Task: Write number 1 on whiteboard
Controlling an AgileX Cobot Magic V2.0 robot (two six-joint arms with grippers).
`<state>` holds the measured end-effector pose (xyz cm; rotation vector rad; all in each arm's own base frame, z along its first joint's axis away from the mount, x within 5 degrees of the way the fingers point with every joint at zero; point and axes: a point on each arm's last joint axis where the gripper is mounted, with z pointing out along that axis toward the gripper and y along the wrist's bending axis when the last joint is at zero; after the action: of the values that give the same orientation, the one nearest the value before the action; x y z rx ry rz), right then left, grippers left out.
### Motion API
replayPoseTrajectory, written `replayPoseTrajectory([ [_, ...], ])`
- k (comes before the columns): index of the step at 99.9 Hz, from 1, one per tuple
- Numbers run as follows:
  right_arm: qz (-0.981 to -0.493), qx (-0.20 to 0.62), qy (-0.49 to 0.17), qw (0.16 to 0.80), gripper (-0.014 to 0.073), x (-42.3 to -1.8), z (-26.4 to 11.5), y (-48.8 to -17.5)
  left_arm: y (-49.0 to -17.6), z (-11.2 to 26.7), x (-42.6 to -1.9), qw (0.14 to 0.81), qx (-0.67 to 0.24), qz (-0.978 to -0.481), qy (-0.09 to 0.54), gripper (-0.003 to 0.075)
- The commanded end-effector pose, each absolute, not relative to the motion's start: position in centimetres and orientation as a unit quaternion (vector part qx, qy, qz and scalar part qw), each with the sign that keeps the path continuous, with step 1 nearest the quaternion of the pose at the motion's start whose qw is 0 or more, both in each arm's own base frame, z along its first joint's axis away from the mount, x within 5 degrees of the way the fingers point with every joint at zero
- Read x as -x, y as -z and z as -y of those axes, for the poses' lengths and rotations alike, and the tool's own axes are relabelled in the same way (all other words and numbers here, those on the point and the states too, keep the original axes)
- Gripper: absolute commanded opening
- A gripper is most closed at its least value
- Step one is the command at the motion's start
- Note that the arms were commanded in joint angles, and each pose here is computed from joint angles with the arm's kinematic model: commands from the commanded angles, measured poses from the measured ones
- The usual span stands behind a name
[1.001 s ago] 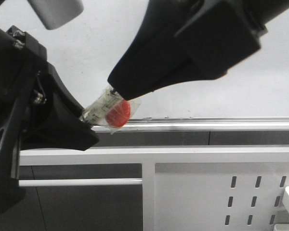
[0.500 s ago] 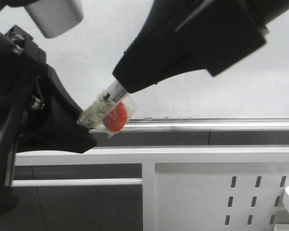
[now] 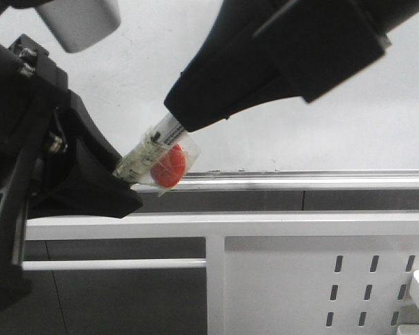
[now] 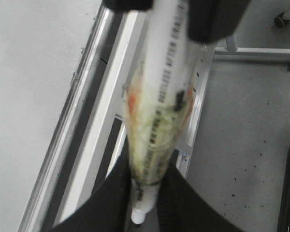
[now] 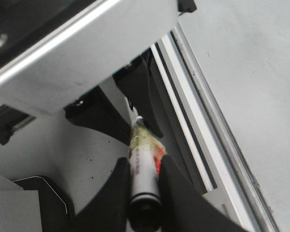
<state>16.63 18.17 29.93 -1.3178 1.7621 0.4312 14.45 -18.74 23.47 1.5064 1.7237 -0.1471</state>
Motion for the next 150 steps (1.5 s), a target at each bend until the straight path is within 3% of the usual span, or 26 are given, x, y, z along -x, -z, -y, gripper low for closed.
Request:
replayPoseTrajectory([
  [1, -0.701, 0.505, -0.186, 0.469, -0.0073, -16.8, -18.3, -31.7, -26.5, 19.8, -14.5, 0.501, -0.558, -0.652, 0.114, 0.0217],
  [7, -0.703, 0.5, -0.19, 0.468, -0.0073, -16.8, -18.3, -31.7, -26.9, 19.6, -14.3, 0.505, -0.545, -0.657, 0.125, 0.0345],
  [14, -0.704, 0.498, -0.192, 0.469, -0.0073, -16.8, -18.3, -31.7, -27.4, 19.4, -14.2, 0.51, -0.526, -0.666, 0.139, 0.0415],
  [49, -0.699, 0.474, -0.183, 0.503, -0.0069, -16.8, -17.1, -33.0, -30.4, 17.1, -12.6, 0.539, -0.469, -0.676, 0.181, 0.0419],
  [76, -0.709, 0.414, -0.171, 0.544, -0.0069, -16.7, -13.8, -35.2, -30.0, 14.9, -10.9, 0.564, -0.404, -0.679, 0.24, 0.0418],
  [88, -0.708, 0.39, -0.175, 0.562, -0.0069, -15.9, -12.9, -35.5, -29.1, 13.7, -10.6, 0.588, -0.347, -0.679, 0.269, 0.0316],
  [102, -0.706, 0.364, -0.182, 0.58, -0.0069, -14.7, -11.9, -35.1, -27.6, 12.1, -10.8, 0.612, -0.284, -0.685, 0.276, -0.0014],
  [123, -0.698, 0.33, -0.199, 0.604, -0.0069, -13.0, -10.5, -34.9, -27.6, 10.7, -11.0, 0.673, -0.189, -0.651, 0.296, -0.002],
  [150, -0.701, 0.315, -0.189, 0.611, -0.0069, -13.5, -10.5, -34.5, -28.2, 10.2, -11.1, 0.712, -0.161, -0.616, 0.296, -0.002],
])
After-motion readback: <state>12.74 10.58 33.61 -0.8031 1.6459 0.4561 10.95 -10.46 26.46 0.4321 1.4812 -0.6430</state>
